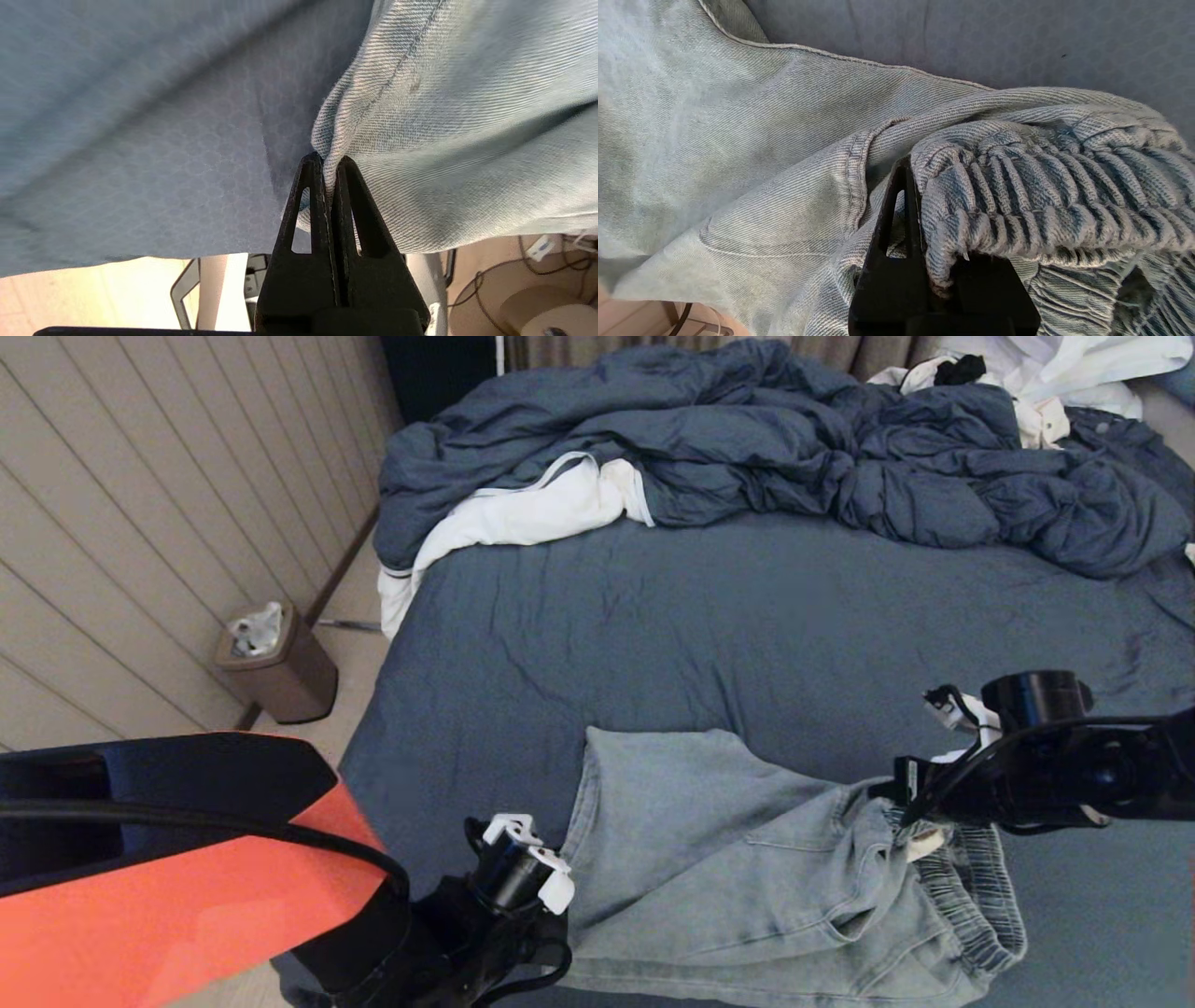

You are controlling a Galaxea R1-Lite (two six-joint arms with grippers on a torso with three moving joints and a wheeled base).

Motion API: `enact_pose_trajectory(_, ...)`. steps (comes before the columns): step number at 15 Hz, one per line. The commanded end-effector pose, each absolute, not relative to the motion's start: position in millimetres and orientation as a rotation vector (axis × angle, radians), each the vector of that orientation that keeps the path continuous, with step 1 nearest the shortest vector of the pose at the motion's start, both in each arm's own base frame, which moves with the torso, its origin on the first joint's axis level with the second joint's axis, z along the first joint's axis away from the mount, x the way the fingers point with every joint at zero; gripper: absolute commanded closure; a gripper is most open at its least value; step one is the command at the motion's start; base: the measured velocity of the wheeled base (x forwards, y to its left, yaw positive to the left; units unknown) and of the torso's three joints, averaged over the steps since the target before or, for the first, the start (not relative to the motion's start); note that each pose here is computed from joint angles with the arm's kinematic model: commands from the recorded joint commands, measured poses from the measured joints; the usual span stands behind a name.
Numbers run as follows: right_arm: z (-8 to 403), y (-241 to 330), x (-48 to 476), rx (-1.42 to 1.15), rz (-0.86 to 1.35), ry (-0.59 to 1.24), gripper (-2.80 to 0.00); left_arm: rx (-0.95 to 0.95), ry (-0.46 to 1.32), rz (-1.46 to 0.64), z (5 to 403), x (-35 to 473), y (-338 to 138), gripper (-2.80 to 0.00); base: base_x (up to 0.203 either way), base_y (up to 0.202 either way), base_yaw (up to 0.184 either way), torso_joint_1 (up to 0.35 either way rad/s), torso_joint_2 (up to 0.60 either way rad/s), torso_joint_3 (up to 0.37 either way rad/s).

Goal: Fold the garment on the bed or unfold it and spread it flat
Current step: Unford the blue shorts

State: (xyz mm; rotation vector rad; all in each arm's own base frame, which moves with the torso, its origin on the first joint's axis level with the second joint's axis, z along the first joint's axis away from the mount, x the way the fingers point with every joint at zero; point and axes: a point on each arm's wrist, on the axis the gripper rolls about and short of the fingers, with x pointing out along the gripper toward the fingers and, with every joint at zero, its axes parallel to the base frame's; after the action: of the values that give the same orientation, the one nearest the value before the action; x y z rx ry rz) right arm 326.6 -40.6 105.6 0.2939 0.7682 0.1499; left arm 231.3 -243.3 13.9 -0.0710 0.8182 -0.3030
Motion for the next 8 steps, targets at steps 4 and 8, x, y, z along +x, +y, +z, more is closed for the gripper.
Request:
enact_pose_trajectory(4, 127, -40, 323, 0.285, 0.154, 0.701, 0.00, -0.168, 0.680, -0.349, 70, 231, -240, 0.00, 0.000, 0.000, 0.000, 0.000, 0.00, 0.000)
enact_pose_trajectory(8, 163, -42, 332, 0.254, 0.157, 0.575, 0.00, -0.276, 0.504, -0.342, 130, 267, -242, 0.00, 0.000, 0.000, 0.000, 0.000, 0.00, 0.000)
